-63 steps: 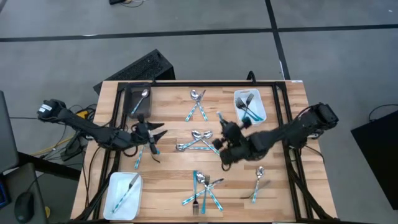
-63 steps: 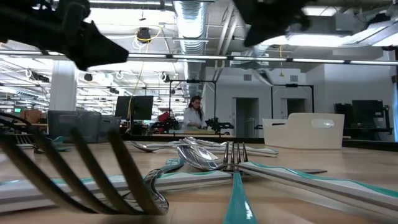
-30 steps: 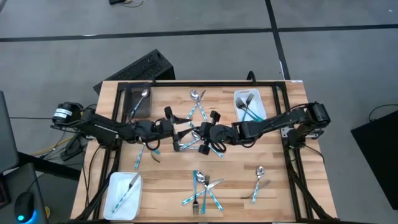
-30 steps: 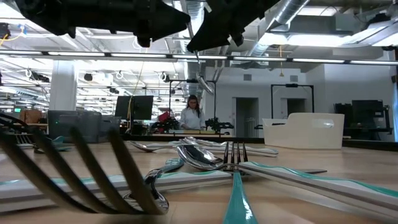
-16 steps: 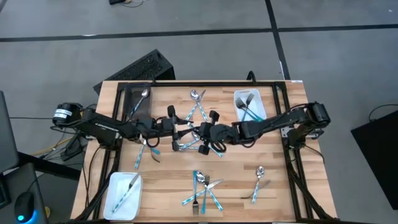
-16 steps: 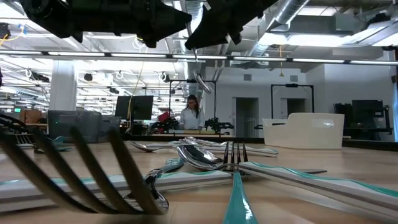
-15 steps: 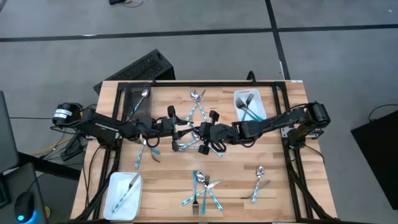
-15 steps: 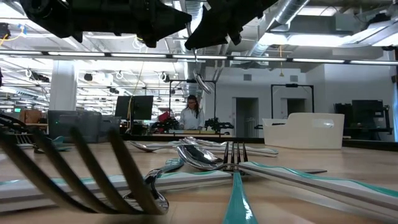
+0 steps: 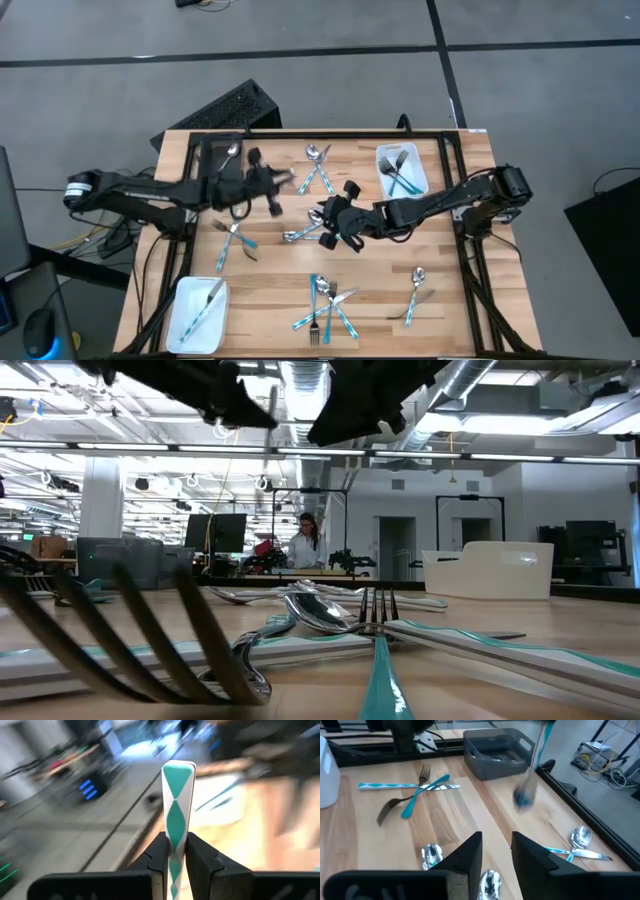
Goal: Sort silverware by color (type)
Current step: Put the light blue spoon into the black bin
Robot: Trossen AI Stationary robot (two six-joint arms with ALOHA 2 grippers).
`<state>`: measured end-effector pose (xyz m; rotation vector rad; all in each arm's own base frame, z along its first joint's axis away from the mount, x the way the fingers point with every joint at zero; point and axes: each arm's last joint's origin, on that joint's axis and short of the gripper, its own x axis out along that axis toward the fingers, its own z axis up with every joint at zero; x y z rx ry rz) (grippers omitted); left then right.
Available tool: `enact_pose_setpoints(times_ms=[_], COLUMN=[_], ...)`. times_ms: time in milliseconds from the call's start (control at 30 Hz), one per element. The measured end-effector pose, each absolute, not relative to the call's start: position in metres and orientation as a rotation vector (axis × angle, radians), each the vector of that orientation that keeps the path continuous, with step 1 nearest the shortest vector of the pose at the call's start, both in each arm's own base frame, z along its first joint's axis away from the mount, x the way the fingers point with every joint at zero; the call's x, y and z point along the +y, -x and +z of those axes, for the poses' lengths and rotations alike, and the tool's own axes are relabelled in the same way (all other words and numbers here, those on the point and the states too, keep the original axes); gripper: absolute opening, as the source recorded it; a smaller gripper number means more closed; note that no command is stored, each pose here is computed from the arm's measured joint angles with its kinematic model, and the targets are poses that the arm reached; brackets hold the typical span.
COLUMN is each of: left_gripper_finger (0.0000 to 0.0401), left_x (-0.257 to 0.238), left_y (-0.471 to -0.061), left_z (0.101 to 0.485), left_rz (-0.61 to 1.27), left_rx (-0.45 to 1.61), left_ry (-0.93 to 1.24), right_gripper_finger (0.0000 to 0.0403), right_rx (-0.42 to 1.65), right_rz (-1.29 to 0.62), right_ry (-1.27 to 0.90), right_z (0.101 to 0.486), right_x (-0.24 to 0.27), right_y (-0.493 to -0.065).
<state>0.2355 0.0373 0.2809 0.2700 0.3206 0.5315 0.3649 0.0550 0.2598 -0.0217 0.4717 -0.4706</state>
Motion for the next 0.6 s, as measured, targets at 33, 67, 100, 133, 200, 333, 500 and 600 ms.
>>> enact_pose_setpoints(times_ms=[33,67,100,133,200,333,500,600], left_gripper_finger=[0.0027,0.0027,0.0028,0.0029,0.0031,0.003,0.003,0.0031], left_x=[0.043,0.048,0.053,0.058,0.067,0.091,0.125,0.143], left_y=[-0.232,-0.228,-0.223,-0.219,-0.21,-0.189,-0.166,-0.152], left_z=[0.288,0.294,0.298,0.3,0.299,0.291,0.283,0.283], left_rz=[0.578,0.624,0.67,0.715,0.795,0.941,1.035,1.092], left_rx=[0.361,0.398,0.444,0.489,0.587,0.72,0.763,0.747], left_ry=[-0.277,-0.284,-0.29,-0.291,-0.291,-0.218,-0.004,0.068], right_gripper_finger=[0.0133,0.0134,0.0134,0.0134,0.0133,0.0133,0.0134,0.0134], right_rx=[0.474,0.478,0.487,0.495,0.514,0.538,0.546,0.544], right_rz=[-0.472,-0.471,-0.47,-0.471,-0.474,-0.474,-0.486,-0.492], right_ry=[0.023,0.025,0.025,0.019,0.016,0.015,0.006,-0.001], right_z=[0.26,0.259,0.258,0.257,0.256,0.246,0.238,0.238], right_x=[0.055,0.055,0.056,0.057,0.058,0.06,0.057,0.055], right_y=[-0.365,-0.364,-0.364,-0.363,-0.362,-0.357,-0.355,-0.356])
